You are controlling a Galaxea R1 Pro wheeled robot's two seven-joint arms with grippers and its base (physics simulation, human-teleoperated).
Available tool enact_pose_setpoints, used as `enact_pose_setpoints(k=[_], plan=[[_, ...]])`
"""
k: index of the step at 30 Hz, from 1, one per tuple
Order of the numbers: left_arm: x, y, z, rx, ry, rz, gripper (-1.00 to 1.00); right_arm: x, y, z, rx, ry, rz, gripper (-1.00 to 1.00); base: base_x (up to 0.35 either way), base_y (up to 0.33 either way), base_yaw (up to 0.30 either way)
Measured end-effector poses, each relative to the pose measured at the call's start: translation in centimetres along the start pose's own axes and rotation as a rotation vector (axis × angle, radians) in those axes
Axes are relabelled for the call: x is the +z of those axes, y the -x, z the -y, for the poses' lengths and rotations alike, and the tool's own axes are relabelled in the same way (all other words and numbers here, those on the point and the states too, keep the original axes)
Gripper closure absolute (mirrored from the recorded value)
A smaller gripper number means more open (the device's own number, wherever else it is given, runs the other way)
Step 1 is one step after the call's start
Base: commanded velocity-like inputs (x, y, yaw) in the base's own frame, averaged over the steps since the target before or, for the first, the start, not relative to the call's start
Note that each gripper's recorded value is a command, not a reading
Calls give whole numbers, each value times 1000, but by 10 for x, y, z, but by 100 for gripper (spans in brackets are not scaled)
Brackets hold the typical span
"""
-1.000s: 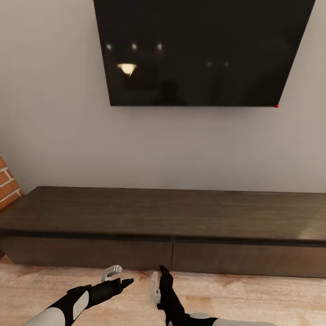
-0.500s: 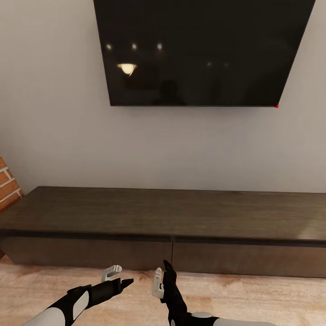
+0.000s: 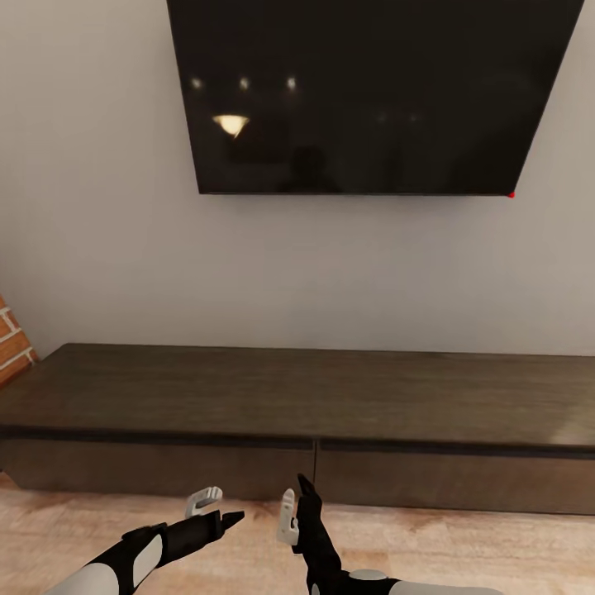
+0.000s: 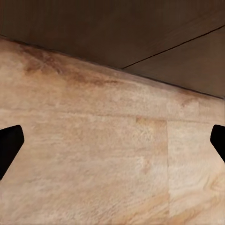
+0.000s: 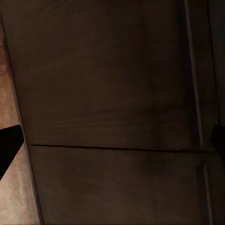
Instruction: Place each of the two pumpkins and all three candles from the living room inside a cabinet in the living room (use any cabinet), then make sure every cabinet is closed, and position the cauldron so it is next to a table in the living room.
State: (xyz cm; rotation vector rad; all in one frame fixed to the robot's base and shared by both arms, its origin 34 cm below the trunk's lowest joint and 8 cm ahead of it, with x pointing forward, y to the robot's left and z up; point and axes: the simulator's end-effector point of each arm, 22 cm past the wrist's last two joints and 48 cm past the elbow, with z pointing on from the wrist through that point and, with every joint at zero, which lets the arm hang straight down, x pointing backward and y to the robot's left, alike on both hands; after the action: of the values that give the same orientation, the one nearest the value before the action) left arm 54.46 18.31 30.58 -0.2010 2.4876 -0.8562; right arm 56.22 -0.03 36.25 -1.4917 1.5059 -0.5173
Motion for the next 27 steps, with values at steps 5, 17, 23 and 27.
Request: enact_pose_setpoints(k=[5, 17, 23, 27], plan=[[0, 0, 0, 3, 0, 3, -100, 0, -1, 0, -1, 1, -2, -100, 33, 0, 0], [0, -1, 0, 1, 0, 0, -100, 0, -1, 0, -1, 2, -3, -100, 134, 0, 0], [0, -1, 0, 1, 0, 0, -100, 0, -2, -1, -1, 2, -5, -100, 12, 0, 0], [0, -1, 0, 1, 0, 0, -100, 0, -2, 0, -1, 1, -4, -100, 0, 0, 0]])
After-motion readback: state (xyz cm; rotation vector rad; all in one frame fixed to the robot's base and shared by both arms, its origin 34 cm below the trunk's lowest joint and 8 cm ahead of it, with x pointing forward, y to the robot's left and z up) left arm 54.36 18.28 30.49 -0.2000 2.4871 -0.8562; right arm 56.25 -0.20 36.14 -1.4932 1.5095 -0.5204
